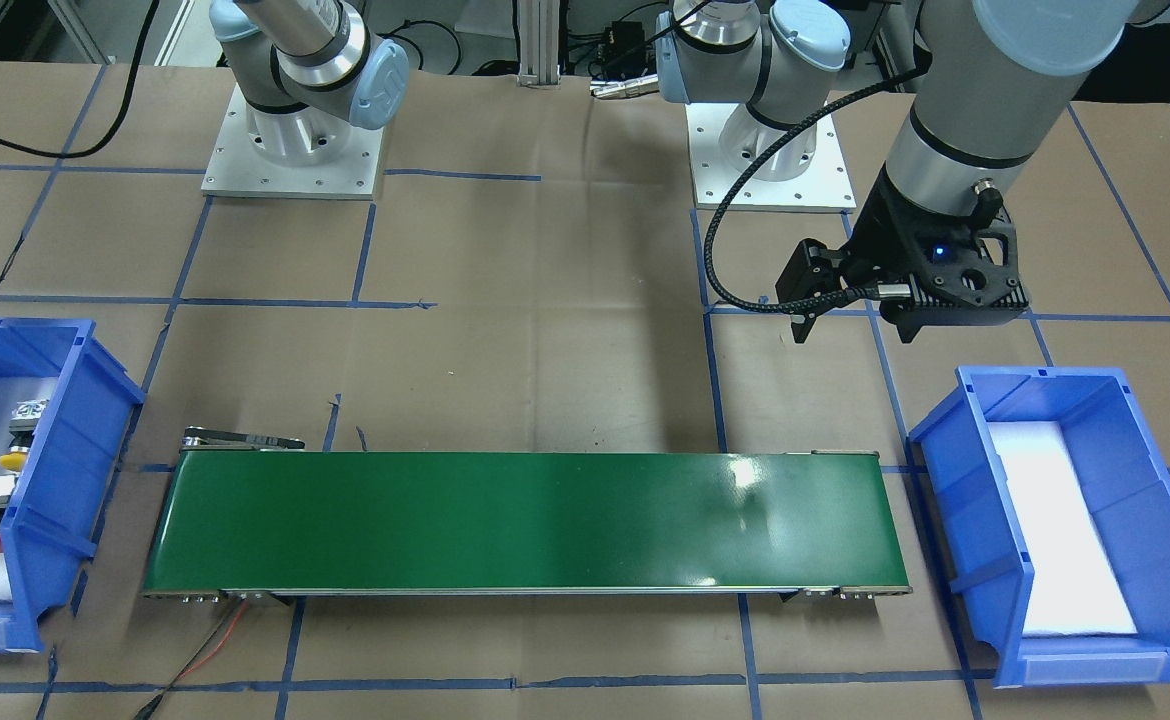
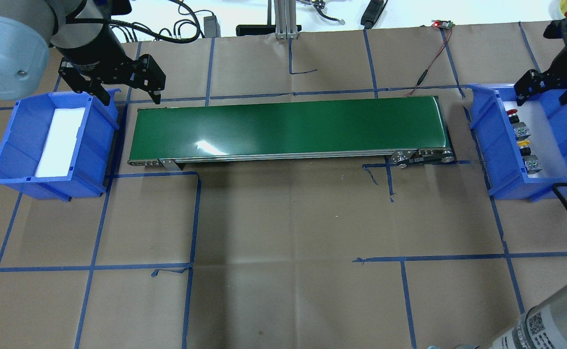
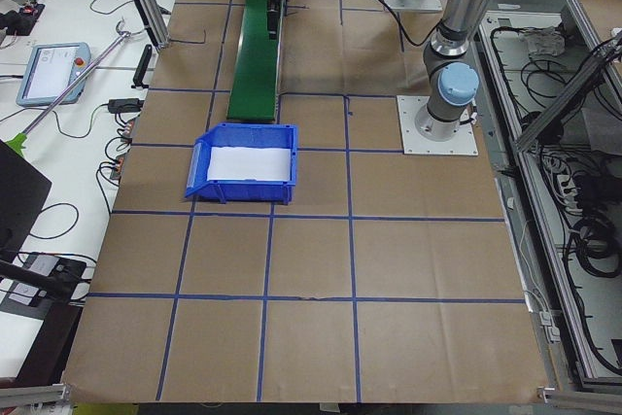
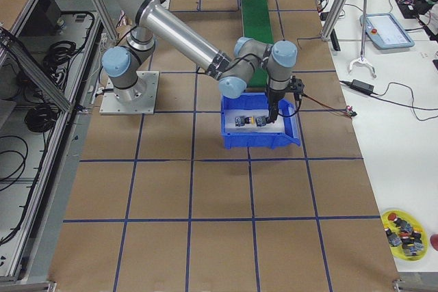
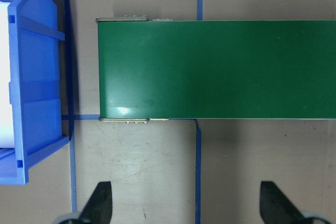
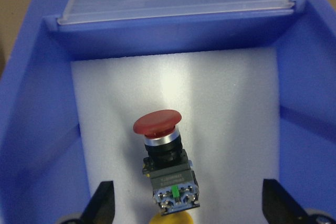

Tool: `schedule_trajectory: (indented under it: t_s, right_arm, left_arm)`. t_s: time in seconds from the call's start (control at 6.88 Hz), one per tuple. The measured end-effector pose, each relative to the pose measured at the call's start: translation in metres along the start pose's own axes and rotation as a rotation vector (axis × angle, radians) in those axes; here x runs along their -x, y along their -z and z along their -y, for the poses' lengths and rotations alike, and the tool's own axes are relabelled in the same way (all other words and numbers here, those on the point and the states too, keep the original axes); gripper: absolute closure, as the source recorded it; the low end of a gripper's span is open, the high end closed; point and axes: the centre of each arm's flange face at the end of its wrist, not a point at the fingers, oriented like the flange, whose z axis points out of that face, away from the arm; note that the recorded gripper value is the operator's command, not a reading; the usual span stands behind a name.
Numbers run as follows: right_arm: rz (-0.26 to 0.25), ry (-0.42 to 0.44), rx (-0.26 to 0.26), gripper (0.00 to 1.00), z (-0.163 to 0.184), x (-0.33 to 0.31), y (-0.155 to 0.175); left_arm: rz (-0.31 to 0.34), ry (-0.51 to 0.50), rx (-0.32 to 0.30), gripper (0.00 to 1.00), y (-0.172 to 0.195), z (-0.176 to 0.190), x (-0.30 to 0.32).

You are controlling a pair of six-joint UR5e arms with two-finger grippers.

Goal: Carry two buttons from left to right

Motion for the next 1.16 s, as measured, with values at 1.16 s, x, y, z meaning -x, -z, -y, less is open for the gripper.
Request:
schedule_trajectory:
  t_s: [1.16]
  right_arm:
    - [0.065,0.115,0.055,0.0,-0.1,0.279,0.195]
  left_arm:
    - [-0.003,-0.003,0.003,0.0,-0.001,0.0,-0.002]
